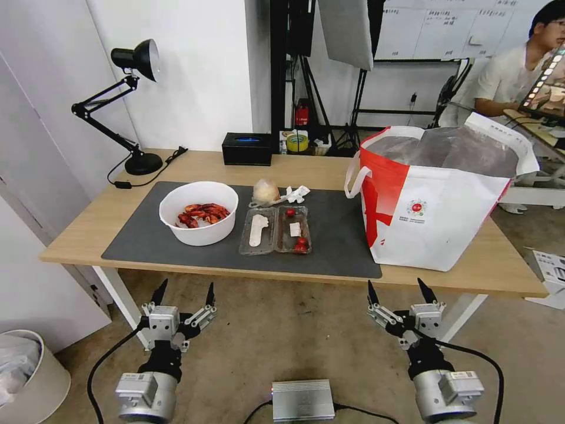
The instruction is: Pick up the trash from the table and place it into the takeout bag.
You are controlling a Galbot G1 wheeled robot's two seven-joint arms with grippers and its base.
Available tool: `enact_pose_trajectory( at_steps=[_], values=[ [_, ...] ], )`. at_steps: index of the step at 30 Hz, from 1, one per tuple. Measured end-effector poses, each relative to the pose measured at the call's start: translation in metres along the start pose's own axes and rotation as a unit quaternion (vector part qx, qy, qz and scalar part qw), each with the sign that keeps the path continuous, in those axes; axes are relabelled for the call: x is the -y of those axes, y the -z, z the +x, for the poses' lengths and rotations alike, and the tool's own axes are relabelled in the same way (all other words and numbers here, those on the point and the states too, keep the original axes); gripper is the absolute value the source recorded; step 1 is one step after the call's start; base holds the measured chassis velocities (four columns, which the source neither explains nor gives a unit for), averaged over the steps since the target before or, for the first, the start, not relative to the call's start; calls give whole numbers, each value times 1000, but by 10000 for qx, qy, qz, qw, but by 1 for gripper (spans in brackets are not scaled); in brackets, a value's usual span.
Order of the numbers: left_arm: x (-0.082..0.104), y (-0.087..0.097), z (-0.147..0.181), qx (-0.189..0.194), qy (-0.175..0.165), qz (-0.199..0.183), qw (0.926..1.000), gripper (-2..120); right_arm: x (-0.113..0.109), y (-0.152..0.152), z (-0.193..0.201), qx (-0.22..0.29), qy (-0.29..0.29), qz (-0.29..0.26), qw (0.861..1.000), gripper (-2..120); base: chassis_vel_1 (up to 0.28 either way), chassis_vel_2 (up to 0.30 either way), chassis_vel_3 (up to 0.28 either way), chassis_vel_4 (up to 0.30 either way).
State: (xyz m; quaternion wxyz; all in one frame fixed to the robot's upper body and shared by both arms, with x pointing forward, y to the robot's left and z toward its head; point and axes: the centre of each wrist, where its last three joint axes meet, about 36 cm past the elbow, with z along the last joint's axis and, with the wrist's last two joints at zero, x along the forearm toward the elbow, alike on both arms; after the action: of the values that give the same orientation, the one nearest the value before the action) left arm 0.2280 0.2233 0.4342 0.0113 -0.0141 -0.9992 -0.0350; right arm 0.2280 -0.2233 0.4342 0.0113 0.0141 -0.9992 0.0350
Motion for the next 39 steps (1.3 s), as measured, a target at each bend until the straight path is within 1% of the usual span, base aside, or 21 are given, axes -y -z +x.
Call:
enact_pose_trajectory(
  at_steps=[35,37,38,39],
  values=[
    [0,0,0,7,1,7,10000,100,0,0,0,0,0,0,10000,100,0,0,0,0],
    [4,2,-5,121,11,100,9999,100,0,0,-1,9,16,1,10000,100,0,0,0,0],
    [10,5,-12,341,7,255,9991,100,1,1,-2,34,59,-8,10000,100,0,0,0,0],
    [10,5,-12,341,7,255,9991,100,1,1,-2,34,59,-8,10000,100,0,0,0,0]
  ],
)
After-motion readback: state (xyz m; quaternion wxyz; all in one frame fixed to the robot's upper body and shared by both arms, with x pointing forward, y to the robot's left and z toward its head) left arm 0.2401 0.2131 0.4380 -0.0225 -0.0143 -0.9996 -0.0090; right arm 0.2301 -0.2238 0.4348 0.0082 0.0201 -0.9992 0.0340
